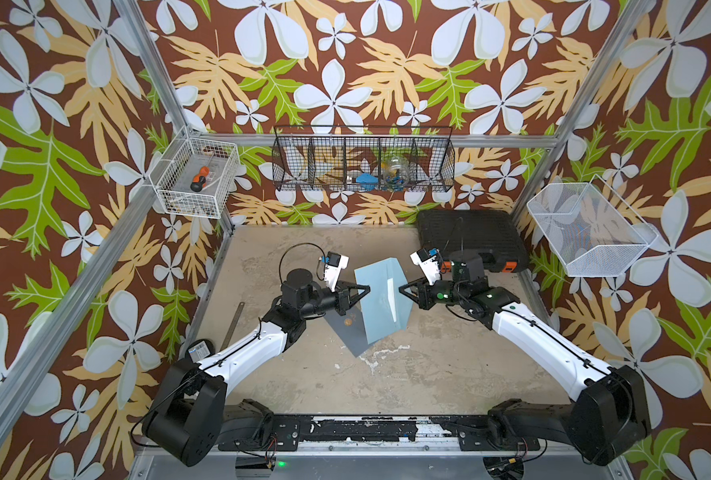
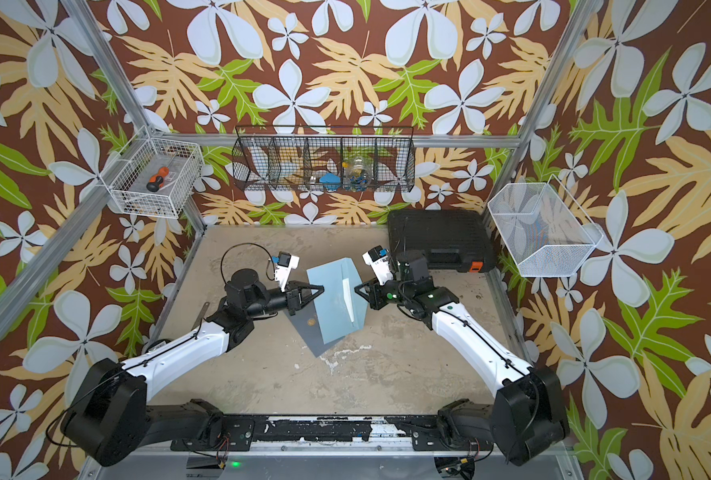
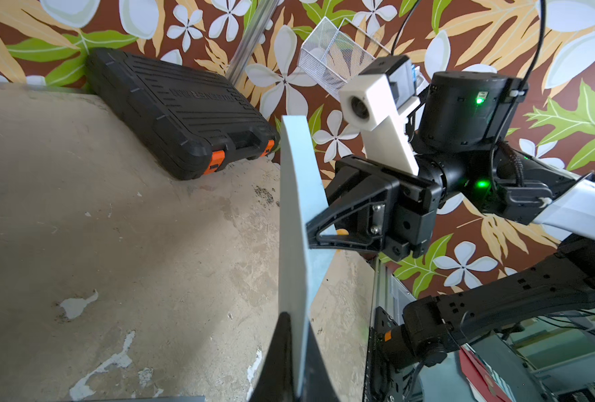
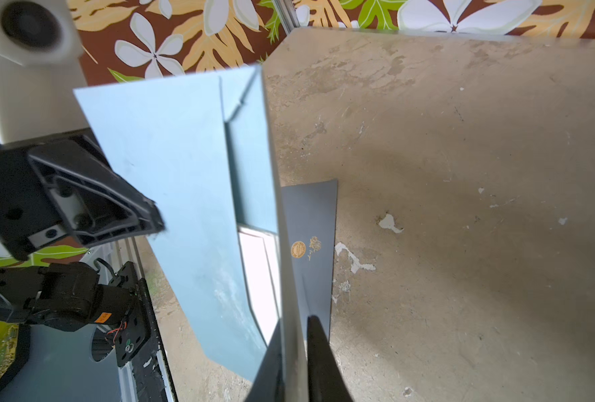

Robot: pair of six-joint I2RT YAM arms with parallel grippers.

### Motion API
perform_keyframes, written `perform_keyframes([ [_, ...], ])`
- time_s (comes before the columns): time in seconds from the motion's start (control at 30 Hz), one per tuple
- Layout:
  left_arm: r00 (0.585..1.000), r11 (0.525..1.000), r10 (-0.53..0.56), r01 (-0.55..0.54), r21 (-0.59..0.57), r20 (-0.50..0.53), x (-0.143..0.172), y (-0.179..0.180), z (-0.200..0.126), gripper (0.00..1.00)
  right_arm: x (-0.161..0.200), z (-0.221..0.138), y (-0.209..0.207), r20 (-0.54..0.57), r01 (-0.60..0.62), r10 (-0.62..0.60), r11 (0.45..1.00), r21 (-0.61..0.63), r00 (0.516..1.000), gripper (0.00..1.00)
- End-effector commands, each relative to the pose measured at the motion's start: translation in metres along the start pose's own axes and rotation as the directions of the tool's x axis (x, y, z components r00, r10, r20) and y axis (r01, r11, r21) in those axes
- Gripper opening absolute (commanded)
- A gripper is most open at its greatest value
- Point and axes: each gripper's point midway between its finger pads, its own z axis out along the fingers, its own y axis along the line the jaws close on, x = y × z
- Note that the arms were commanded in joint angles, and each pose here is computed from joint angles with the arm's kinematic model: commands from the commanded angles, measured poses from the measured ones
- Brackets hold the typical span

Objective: Open the envelope
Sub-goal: Open the envelope flap on the envelope, then place the envelope at the center of the board.

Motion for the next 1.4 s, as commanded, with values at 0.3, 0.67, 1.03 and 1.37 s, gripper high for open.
perform_keyframes([
  [0.3,1.0,1.0,-0.012,0.012,0.021,0.023,-0.005,0.003,-0.003,0.11,-0.003,-0.012,0.009,0.029,-0.012,0.015,0.996,-0.087,0.999,0.0],
  [0.67,0.993,0.987,-0.119,0.118,-0.11,0.001,0.009,0.042,0.006,0.47,0.0,-0.015,0.015,0.024,-0.068,0.071,0.991,-0.12,0.997,0.0],
  [1.03,0.992,0.971,-0.127,0.122,-0.207,-0.014,0.026,0.054,0.004,0.58,0.039,0.003,-0.053,-0.063,-0.348,0.349,0.937,0.031,0.935,0.0],
  [1.37,0.993,0.971,-0.114,0.106,-0.216,-0.023,0.028,0.051,0.005,0.58,0.05,0.005,-0.089,-0.059,-0.426,0.429,0.903,0.055,0.901,0.0],
])
